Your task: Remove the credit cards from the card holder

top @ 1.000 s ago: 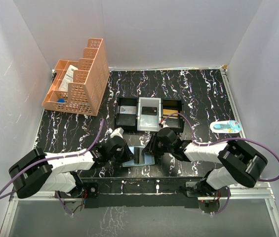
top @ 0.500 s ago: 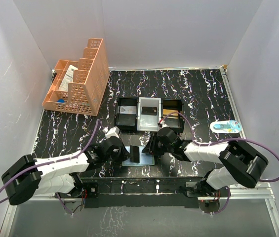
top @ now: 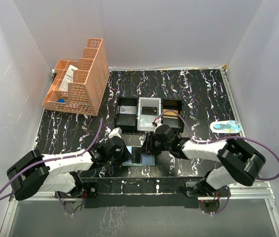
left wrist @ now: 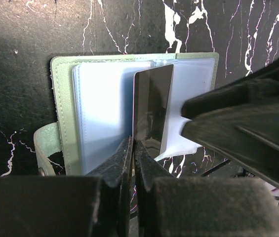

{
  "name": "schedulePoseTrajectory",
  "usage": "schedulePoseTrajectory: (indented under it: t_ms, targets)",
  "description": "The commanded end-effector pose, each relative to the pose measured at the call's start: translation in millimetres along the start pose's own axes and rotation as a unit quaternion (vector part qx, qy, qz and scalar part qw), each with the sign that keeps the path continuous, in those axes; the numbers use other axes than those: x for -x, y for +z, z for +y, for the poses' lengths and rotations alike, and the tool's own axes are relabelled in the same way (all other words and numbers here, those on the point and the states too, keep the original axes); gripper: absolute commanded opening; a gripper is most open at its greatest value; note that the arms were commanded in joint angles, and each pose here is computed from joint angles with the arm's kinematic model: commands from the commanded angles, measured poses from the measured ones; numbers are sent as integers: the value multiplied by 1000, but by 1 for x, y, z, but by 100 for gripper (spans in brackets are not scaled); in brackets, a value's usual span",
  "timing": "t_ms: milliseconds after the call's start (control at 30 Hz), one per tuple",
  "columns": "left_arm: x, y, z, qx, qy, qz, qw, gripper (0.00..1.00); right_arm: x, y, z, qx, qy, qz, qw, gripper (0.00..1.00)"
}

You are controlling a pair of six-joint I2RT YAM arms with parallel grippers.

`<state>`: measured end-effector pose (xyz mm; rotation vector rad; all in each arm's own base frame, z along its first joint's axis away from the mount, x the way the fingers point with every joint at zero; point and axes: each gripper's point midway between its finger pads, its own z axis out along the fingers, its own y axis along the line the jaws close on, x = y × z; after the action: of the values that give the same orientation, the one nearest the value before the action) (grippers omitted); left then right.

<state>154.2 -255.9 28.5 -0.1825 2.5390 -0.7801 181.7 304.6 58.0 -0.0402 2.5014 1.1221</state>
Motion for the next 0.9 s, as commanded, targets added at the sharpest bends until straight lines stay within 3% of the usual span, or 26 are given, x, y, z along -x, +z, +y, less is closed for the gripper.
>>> schedulePoseTrajectory:
  t_ms: [0,100,333,433,633,800,867]
  targets:
    - [-2,0,3,6,4,4,1000,0,-3,15,-11,-20,14,8,1000,32]
    - [-3,0,4,2,0,5,1000,0,-13,20,-25,-37,22,24,999,32]
    - [-9,4,-3,-33,-12,11,999,24,-22,21,-38,-53,38,28,997,30]
    - [-12,6,-9,-62,-27,10,998,25,-24,23,-41,-55,41,33,997,30]
    - [-9,5,-13,-67,-32,4,997,17,-25,23,-42,-57,44,33,997,30]
    - [0,-2,-6,-45,-34,-16,998,0,-20,21,-38,-54,36,25,998,30]
    - [5,-6,-5,-41,-35,-27,998,0,-14,19,-29,-42,22,18,999,30]
